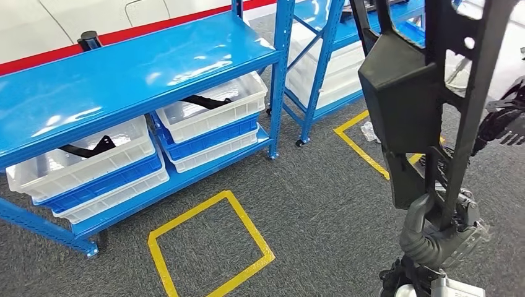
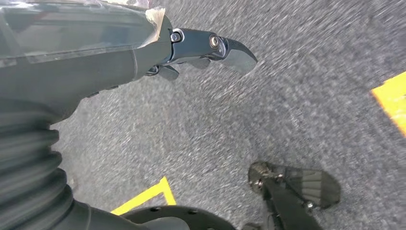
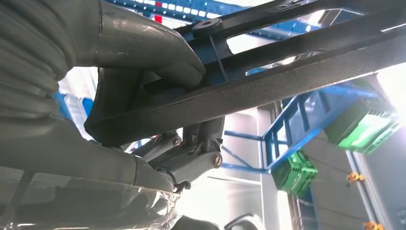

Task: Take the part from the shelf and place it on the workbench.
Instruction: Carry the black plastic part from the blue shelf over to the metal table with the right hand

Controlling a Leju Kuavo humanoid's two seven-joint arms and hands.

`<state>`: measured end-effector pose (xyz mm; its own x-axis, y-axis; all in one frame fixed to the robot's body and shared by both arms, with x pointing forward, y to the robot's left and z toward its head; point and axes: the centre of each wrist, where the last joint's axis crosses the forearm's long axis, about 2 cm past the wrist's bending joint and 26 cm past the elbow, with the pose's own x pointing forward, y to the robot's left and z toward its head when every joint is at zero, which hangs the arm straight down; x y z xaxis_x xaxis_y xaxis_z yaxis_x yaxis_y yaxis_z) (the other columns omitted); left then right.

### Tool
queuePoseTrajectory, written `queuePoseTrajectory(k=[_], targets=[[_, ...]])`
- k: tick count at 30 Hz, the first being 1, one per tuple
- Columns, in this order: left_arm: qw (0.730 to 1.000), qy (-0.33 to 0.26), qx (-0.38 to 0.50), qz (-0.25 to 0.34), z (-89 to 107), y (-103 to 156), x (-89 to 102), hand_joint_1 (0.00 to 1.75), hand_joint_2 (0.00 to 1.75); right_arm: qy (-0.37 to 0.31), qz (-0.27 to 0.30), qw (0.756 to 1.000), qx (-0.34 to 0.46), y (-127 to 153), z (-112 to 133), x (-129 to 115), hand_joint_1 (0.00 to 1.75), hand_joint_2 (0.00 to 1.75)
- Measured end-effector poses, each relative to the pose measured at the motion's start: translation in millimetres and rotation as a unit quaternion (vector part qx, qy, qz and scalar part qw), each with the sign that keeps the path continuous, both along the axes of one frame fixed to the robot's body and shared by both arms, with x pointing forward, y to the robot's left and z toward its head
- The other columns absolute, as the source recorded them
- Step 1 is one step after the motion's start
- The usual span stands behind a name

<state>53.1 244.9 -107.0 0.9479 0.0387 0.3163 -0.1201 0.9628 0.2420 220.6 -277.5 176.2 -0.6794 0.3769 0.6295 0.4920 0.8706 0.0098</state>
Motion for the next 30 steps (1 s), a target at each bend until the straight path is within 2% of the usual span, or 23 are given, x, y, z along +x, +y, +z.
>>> queuePoseTrajectory(k=[8, 20, 30], targets=[[1.000, -0.011, 0.001, 0.009, 0.1, -1, -0.1, 0.00, 1.75, 0.005, -0.001, 1.000, 0.006, -1, -4, 1, 1.75, 1.75], [1.000, -0.022, 0.014, 0.004, -0.8, 8, -2.0, 0.00, 1.75, -0.011, -0.019, 1.000, 0.012, 2, 3, 11, 1.75, 1.75], [0.999, -0.015, 0.015, 0.031, -1.2, 11, -3.5, 0.00, 1.75, -0.008, -0.011, 1.000, 0.016, 3, 2, 18, 1.75, 1.75]])
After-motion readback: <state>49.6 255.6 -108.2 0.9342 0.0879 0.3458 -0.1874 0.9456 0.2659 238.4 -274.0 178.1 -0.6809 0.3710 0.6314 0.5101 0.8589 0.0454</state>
